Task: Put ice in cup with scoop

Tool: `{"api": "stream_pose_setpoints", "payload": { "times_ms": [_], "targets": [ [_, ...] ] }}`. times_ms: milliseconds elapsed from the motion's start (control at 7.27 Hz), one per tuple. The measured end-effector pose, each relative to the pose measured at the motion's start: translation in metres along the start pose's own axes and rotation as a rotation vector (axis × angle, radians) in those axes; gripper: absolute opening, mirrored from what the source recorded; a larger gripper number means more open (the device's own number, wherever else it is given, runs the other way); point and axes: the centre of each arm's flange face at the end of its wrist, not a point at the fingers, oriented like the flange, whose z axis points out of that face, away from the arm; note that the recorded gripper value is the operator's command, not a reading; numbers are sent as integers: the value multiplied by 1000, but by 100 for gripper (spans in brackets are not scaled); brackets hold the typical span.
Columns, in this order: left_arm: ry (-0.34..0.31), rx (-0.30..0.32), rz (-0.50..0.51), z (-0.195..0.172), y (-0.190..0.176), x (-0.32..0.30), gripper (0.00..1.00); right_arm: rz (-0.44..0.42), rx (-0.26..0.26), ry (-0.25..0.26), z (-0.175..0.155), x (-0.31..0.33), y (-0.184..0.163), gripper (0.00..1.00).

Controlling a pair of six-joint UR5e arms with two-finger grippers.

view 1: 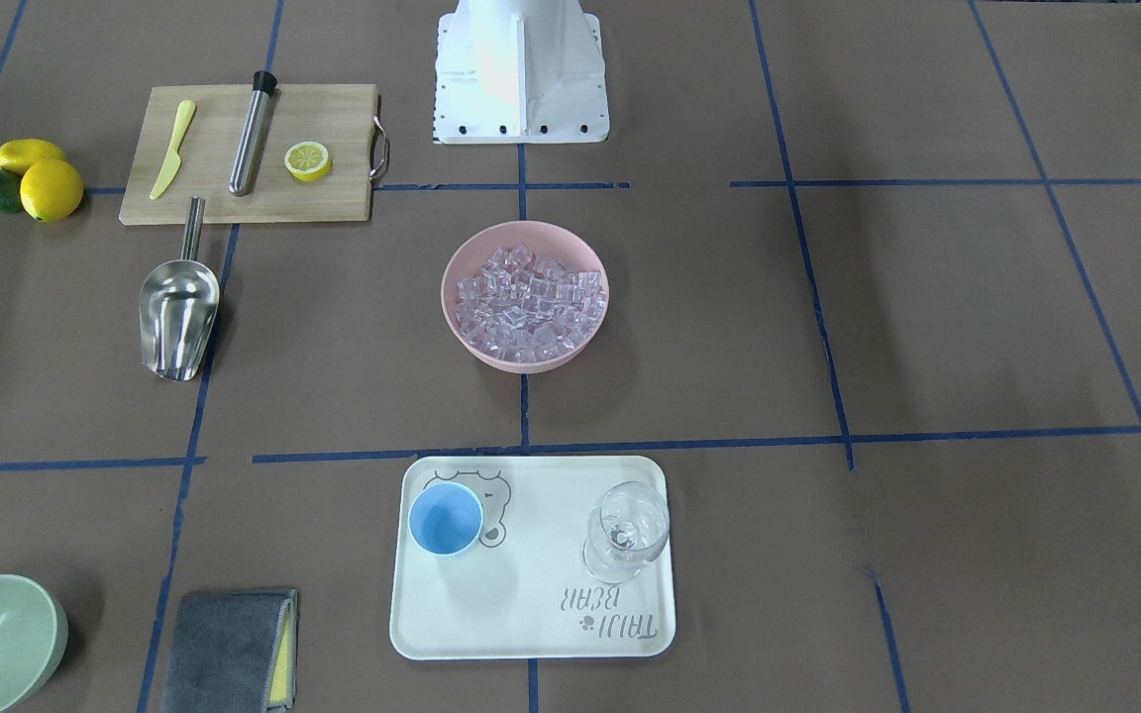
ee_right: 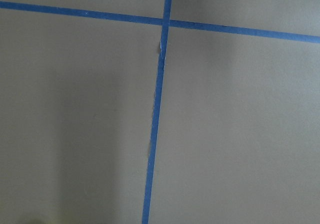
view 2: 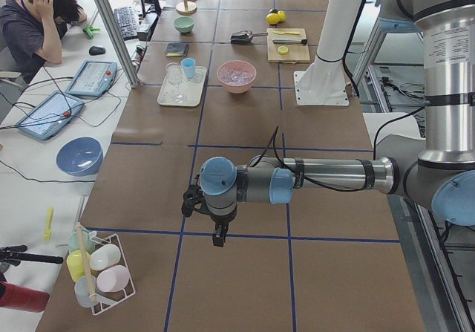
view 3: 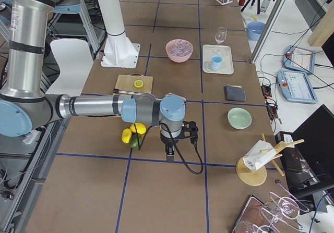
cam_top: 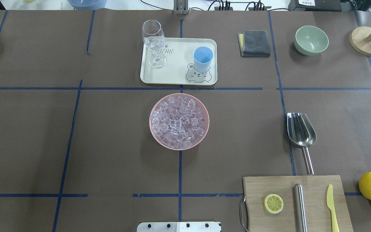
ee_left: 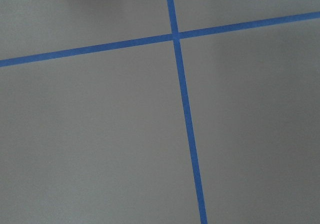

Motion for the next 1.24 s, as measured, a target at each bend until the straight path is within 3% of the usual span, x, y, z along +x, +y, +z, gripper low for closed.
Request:
{"api": "stream_pose_setpoints", "payload": {
  "times_ms": [962,1238],
  "targets": [
    [4,2,18,-1,1,8,100,-51,-12,2,5,-20,-17,100],
    [7,36,51,-10,-12,17,100,-68,-20,1,8,-29,-24,100]
  ]
}}
